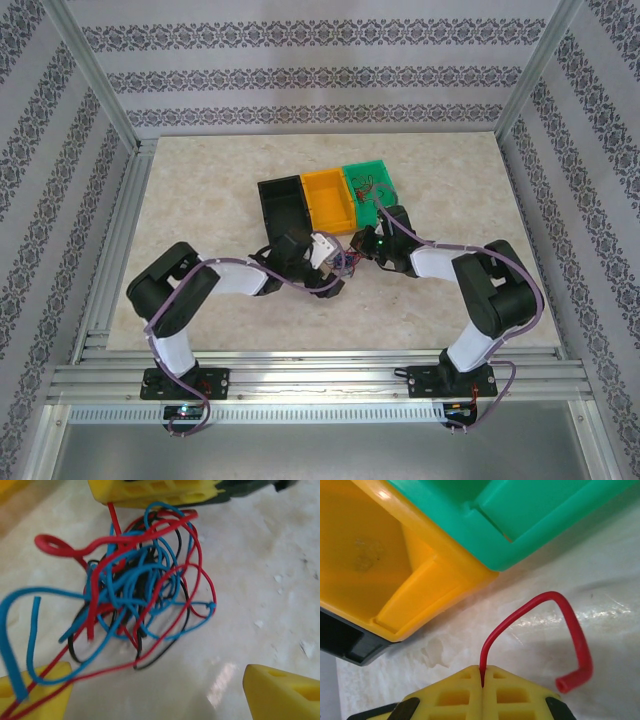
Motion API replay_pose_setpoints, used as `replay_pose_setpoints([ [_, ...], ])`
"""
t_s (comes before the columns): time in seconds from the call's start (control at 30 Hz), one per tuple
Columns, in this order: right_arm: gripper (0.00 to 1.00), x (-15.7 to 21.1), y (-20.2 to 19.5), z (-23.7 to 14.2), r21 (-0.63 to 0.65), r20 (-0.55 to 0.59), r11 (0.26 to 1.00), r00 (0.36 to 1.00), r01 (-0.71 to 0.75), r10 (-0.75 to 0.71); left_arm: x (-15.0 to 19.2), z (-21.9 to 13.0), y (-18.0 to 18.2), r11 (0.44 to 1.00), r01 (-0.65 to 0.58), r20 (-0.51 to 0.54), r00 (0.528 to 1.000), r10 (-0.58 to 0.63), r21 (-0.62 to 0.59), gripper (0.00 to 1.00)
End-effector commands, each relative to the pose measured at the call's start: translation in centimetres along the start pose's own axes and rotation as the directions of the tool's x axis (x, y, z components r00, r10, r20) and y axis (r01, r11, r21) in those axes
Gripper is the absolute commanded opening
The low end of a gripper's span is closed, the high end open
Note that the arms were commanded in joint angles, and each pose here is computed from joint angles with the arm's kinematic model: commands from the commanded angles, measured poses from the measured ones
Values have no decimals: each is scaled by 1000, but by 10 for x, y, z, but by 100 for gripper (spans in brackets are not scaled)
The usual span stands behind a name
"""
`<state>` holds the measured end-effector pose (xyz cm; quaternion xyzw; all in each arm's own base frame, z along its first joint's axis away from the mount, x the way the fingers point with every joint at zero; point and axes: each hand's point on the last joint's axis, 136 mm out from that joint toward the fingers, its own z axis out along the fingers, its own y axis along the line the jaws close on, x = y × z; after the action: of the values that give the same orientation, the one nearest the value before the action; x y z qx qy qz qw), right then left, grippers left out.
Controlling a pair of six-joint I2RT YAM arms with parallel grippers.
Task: Untangle the cables
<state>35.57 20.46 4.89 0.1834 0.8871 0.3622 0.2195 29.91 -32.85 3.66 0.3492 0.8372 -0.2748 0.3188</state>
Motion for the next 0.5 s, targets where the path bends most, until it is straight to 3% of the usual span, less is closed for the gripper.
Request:
replay_pose_setpoints([
  [0.0,0,-5,8,-7,-33,26,999,1000,0,0,-23,13,8,998,0,97,995,5,-56,85],
  [0.2,0,-2,7,-9,-32,18,999,1000,3,-3,-42,24,15,996,63,203,978,-50,-60,60],
  [0.4,0,-4,3,-12,-20,32,1000,999,-4,5,-44,25,14,996,79,222,973,-68,-40,6],
  [0.43,0,-5,0,-14,-13,39,1000,999,-10,10,-42,24,17,995,90,227,971,-76,-52,0],
  [0.47,0,-8,-3,-16,0,56,1000,998,-20,20,-42,21,21,992,105,238,968,-85,-70,0],
])
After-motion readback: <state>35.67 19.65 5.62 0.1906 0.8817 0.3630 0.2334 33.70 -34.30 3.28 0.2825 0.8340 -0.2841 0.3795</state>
